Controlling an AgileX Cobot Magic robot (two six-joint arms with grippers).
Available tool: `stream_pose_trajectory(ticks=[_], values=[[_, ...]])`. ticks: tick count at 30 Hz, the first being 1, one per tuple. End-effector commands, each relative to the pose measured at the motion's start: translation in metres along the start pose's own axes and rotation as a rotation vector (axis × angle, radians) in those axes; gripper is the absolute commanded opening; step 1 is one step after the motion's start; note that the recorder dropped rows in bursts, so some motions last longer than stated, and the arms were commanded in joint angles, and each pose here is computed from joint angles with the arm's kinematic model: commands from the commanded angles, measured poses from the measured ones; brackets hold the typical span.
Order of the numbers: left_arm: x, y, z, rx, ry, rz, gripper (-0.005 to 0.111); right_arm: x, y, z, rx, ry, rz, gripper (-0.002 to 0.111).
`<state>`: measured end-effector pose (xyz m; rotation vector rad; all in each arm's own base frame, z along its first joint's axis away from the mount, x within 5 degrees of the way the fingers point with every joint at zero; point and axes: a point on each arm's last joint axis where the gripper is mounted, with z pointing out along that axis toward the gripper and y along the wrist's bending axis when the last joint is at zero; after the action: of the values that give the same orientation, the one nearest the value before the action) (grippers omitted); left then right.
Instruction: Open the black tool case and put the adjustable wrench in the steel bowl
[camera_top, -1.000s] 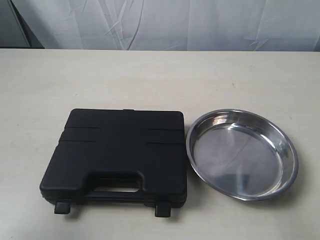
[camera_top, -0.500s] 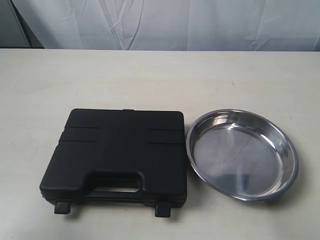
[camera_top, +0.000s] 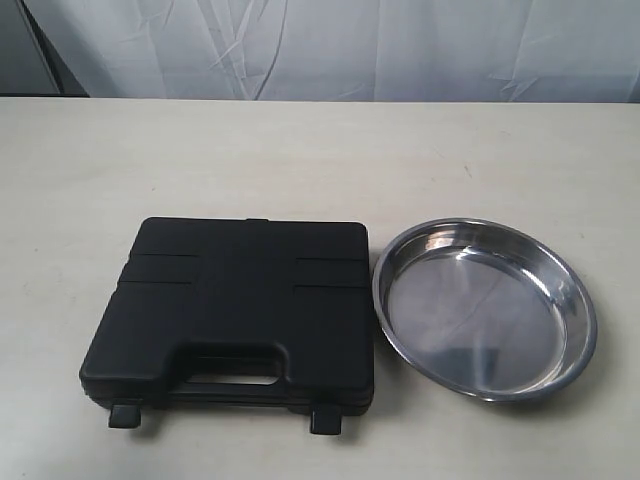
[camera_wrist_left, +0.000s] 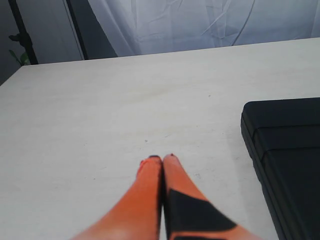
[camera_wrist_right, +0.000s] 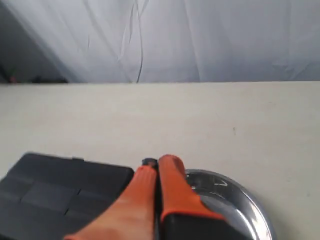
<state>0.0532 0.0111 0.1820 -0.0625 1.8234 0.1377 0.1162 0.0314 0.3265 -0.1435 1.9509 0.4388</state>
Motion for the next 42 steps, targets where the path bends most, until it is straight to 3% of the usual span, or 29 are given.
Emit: stream_pose_trajectory(ticks=[1, 5, 6, 7, 8, 10, 17, 21, 26, 42], values=[[-0.001, 0.0, 0.0, -0.001, -0.01, -0.006, 0.0, -0.044, -0.007, 0.051, -0.144, 0.252, -0.151, -0.001], [-0.001, 0.0, 0.0, -0.001, -0.01, -0.006, 0.0, -0.06, 0.006, 0.101, -0.38, 0.394, -0.333, 0.003], [-0.001, 0.0, 0.0, -0.001, -0.01, -0.006, 0.0, -0.057, 0.022, 0.125, -0.528, 0.456, -0.43, 0.015], [-0.001, 0.0, 0.0, -0.001, -0.01, -0.006, 0.0, -0.052, 0.029, 0.136, -0.584, 0.489, -0.462, 0.022], [-0.001, 0.0, 0.0, -0.001, -0.01, -0.006, 0.0, -0.043, 0.052, 0.154, -0.697, 0.546, -0.534, 0.041], [-0.001, 0.0, 0.0, -0.001, -0.01, -0.006, 0.0, -0.025, 0.088, 0.171, -0.783, 0.611, -0.668, 0.054], [-0.001, 0.0, 0.0, -0.001, -0.01, -0.006, 0.0, 0.049, 0.181, 0.183, -0.749, 0.702, -1.18, 0.054], [-0.001, 0.0, 0.0, -0.001, -0.01, -0.006, 0.0, 0.087, 0.207, 0.183, -0.745, 0.79, -1.252, 0.054], [-0.001, 0.0, 0.0, -0.001, -0.01, -0.006, 0.0, 0.109, 0.222, 0.19, -0.756, 0.784, -1.248, 0.054], [-0.001, 0.0, 0.0, -0.001, -0.01, -0.006, 0.0, 0.15, 0.225, 0.218, -0.733, 0.825, -1.239, 0.054]])
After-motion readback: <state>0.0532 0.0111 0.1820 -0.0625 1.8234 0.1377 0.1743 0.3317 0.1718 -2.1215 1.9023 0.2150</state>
